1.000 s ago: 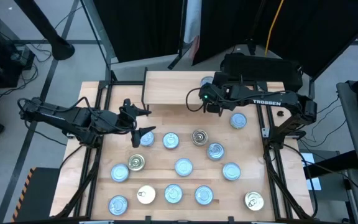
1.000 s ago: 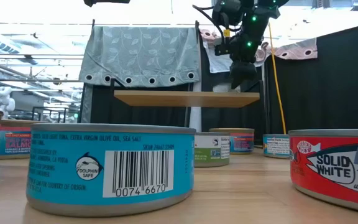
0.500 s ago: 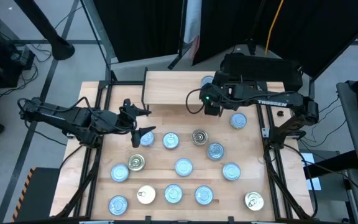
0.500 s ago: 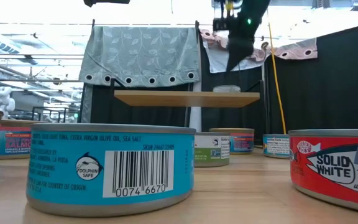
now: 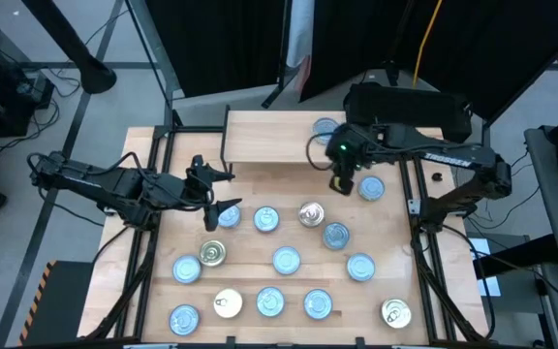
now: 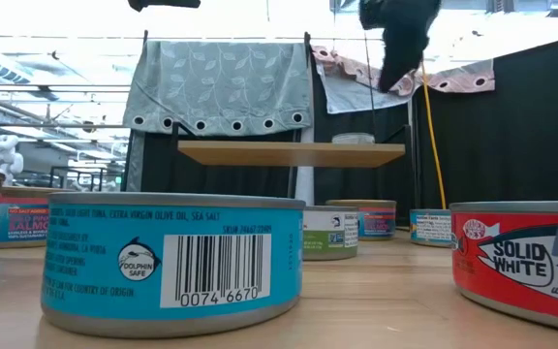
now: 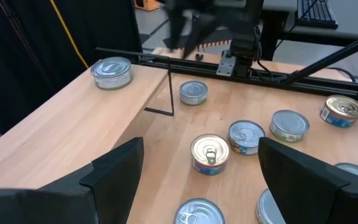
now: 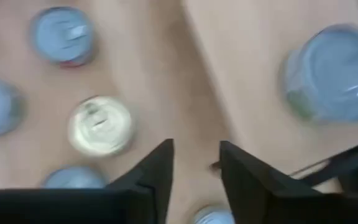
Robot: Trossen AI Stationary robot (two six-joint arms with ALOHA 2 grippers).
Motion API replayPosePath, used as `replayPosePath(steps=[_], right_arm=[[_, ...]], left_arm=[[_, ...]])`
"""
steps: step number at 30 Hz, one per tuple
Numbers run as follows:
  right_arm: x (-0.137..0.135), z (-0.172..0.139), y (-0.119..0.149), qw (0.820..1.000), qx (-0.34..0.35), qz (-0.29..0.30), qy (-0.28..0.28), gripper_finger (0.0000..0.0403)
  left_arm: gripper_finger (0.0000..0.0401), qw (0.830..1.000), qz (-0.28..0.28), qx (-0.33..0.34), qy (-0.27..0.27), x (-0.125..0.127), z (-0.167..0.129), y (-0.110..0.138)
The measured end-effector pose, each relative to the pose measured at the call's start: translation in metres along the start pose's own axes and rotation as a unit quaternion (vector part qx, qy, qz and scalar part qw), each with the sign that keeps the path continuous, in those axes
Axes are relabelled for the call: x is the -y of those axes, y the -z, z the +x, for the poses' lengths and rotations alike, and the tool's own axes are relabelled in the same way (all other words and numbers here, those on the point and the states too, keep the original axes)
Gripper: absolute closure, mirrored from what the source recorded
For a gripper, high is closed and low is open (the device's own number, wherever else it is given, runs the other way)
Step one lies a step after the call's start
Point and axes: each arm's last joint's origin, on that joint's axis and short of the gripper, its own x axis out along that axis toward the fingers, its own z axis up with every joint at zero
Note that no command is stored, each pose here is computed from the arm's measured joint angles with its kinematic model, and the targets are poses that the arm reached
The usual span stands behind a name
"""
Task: Stack canned seafood by type on shelf
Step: Stack the green tuna can on top of the other green tuna can on the shelf
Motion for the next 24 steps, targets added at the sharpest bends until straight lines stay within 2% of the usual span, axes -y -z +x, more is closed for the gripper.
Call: replayPosePath(steps=[3,8,11,17,20,24], right_arm=[[-0.019,-0.016,0.023,1.000,-0.009,0.009,-0.011,0.0329],[-0.039,-0.017,0.073,0.997,-0.029,0.062,0.043,0.0377],[-0.044,0.003,0.104,0.991,-0.052,0.102,0.064,0.0398],[-0.041,0.059,0.156,0.970,-0.103,0.193,0.109,0.0401],[-0.038,0.079,0.171,0.964,-0.104,0.217,0.117,0.0401],[-0.032,0.088,0.177,0.954,-0.098,0.251,0.133,0.0402]], left_arm=[[0.0088,1.000,0.002,-0.001,0.002,0.001,0.000,0.000],[0.0088,1.000,0.007,-0.004,0.011,0.004,-0.002,0.002],[0.0088,1.000,0.006,-0.001,0.014,0.005,-0.002,0.001],[0.0088,1.000,-0.002,0.010,0.016,0.005,-0.002,-0.001],[0.0088,1.000,-0.006,0.018,0.018,0.006,-0.003,-0.003],[0.0088,1.000,-0.008,0.023,0.019,0.006,-0.003,-0.004]])
